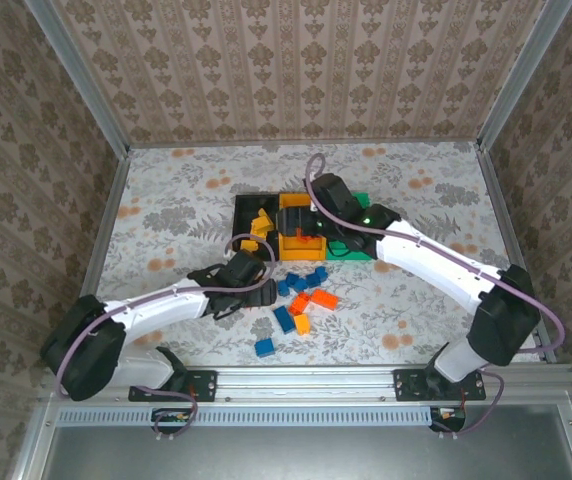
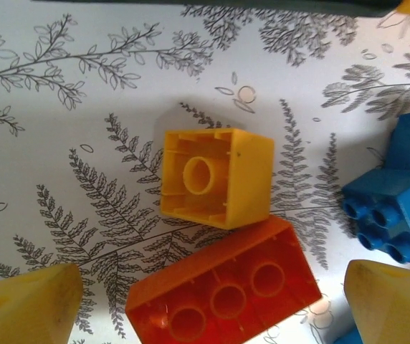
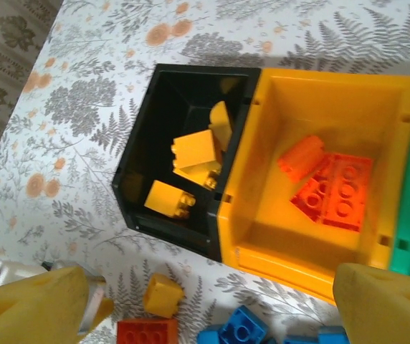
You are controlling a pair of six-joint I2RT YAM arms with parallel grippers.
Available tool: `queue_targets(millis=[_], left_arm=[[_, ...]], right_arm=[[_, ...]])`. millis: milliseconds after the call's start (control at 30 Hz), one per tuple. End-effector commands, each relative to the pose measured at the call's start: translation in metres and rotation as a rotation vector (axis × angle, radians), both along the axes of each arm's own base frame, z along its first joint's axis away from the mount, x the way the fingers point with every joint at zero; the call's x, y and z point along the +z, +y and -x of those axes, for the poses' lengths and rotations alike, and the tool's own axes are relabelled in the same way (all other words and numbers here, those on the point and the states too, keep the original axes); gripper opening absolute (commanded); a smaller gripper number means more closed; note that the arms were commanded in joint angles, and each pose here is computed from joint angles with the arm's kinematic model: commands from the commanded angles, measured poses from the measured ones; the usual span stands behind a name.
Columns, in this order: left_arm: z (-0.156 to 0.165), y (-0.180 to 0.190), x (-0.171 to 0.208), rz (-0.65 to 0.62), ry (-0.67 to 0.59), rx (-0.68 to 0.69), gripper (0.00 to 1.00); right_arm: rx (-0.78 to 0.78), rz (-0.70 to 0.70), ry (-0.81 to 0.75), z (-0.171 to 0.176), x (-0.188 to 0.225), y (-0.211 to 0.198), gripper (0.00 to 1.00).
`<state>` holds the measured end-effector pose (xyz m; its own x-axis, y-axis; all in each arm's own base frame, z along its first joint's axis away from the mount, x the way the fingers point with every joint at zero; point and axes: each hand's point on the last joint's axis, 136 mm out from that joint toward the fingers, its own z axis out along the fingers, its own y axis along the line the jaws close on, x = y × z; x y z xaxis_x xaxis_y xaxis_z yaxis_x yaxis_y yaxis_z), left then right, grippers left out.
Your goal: Sort the legos into containers by color
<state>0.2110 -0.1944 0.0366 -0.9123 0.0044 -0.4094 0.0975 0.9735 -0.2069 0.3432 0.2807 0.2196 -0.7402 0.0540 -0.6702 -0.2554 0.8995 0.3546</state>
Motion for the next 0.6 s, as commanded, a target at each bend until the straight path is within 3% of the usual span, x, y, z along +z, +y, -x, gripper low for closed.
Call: queue_targets(millis=[0,267,567], left_arm=[[-0.003,-0.007,-0.003,-0.003,0.002,0.018,0.93],[0.009,-0.003,-0.022,-0.052,0.063,0.01,0.78],[0.012,-0.002,-0.013,-0.045,0.044,0.0,0.6]], right_arm=[[-0.045,-0.019,-0.048,0.005,0.013,-0.016,0.9],[-0.081,-0.021,-0.083,0.016,0.022,-0.042,0.91],[-0.1,-0.018,-0.071,0.019,0.015,-0.05,0.91]])
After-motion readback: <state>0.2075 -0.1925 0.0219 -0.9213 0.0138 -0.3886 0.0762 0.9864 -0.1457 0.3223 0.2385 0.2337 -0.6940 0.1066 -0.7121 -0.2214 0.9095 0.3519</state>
